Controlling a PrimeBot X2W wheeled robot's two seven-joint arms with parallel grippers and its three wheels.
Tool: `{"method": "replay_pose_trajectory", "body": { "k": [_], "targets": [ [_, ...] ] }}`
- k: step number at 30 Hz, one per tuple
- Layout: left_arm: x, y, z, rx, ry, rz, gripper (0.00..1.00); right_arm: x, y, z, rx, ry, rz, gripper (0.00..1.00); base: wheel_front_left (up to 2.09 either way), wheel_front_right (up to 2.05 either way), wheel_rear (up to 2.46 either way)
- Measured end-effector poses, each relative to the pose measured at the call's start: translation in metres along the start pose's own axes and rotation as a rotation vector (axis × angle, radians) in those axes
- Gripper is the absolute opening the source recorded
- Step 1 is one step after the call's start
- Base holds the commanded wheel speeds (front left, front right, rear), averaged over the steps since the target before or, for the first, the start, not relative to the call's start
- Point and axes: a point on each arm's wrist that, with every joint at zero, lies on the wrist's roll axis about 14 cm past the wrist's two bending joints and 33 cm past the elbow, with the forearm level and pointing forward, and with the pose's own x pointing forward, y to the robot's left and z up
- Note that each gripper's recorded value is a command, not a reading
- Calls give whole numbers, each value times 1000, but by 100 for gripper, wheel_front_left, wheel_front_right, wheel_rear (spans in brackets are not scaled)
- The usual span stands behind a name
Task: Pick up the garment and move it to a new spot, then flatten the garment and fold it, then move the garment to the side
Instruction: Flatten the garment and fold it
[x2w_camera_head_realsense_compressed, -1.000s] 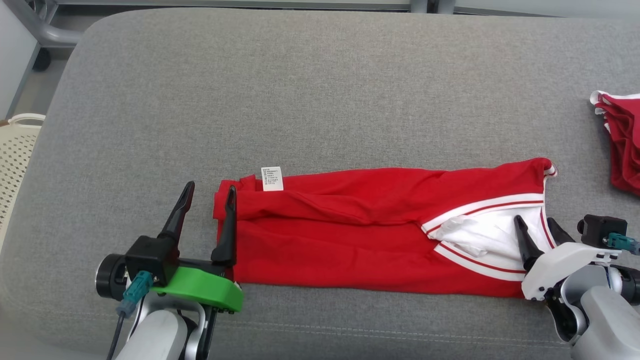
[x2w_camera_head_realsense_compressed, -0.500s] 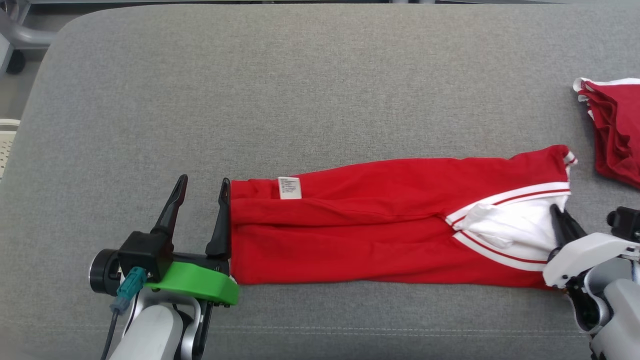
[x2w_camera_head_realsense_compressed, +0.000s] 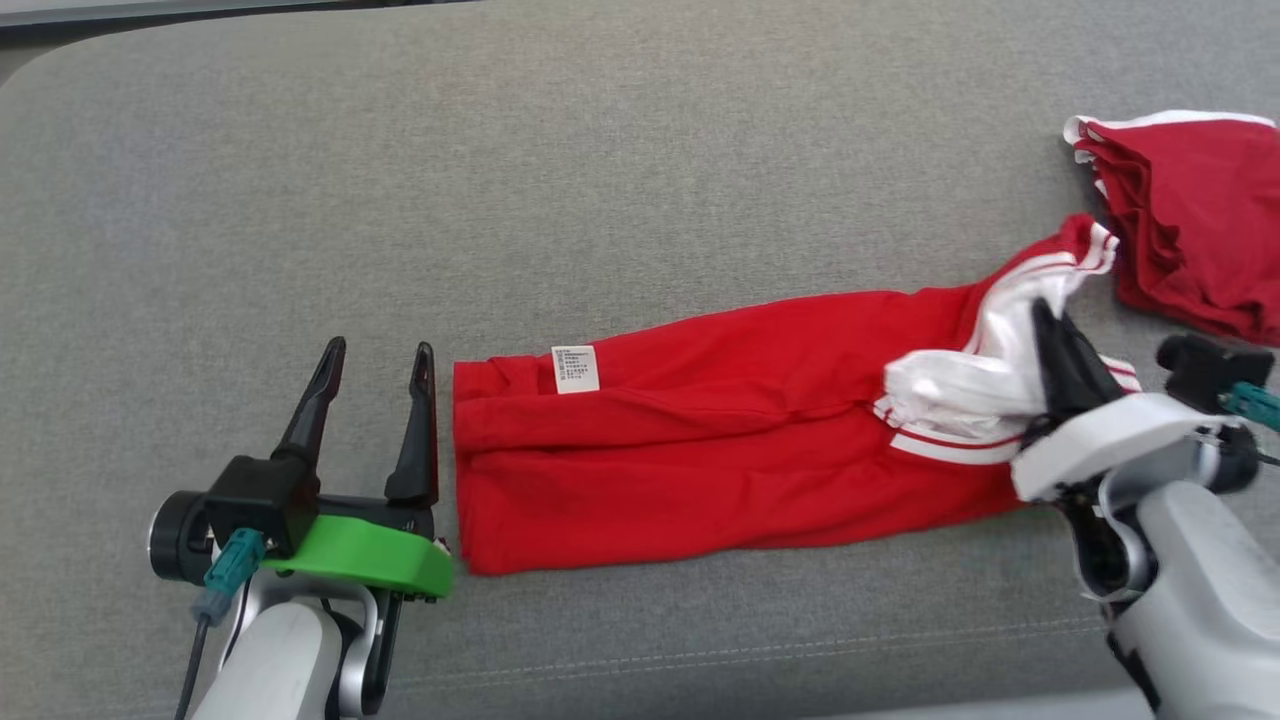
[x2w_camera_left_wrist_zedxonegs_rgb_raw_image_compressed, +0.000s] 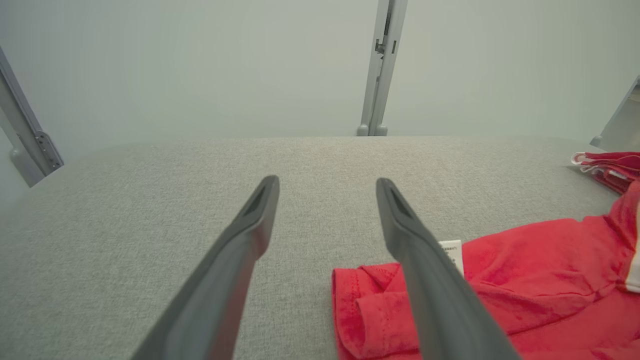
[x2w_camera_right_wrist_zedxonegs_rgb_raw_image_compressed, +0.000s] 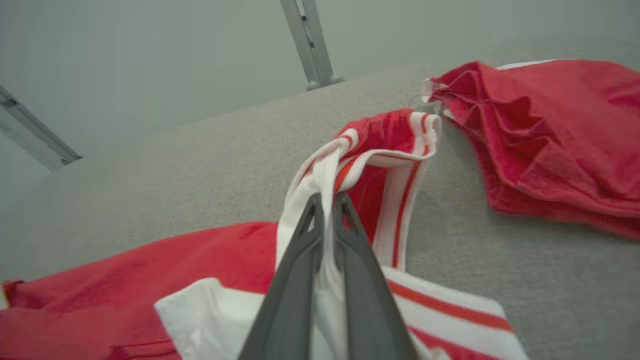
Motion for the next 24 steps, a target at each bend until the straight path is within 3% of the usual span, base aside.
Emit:
{"method": "replay_pose_trajectory", "body": {
  "k": [6,11,24],
  "targets": [
    [12,-14,-3,0,0,-54,100,-2,95,31,64,-115,232,0,0,0,0],
    [22,-23,-5,-1,3,-91,100,-11,166,27,128,-94,393,0,0,0,0],
    [16,-9,-6,-9,10,-44,100,-14,263,-37,185,91,645,0,0,0,0]
  ]
}}
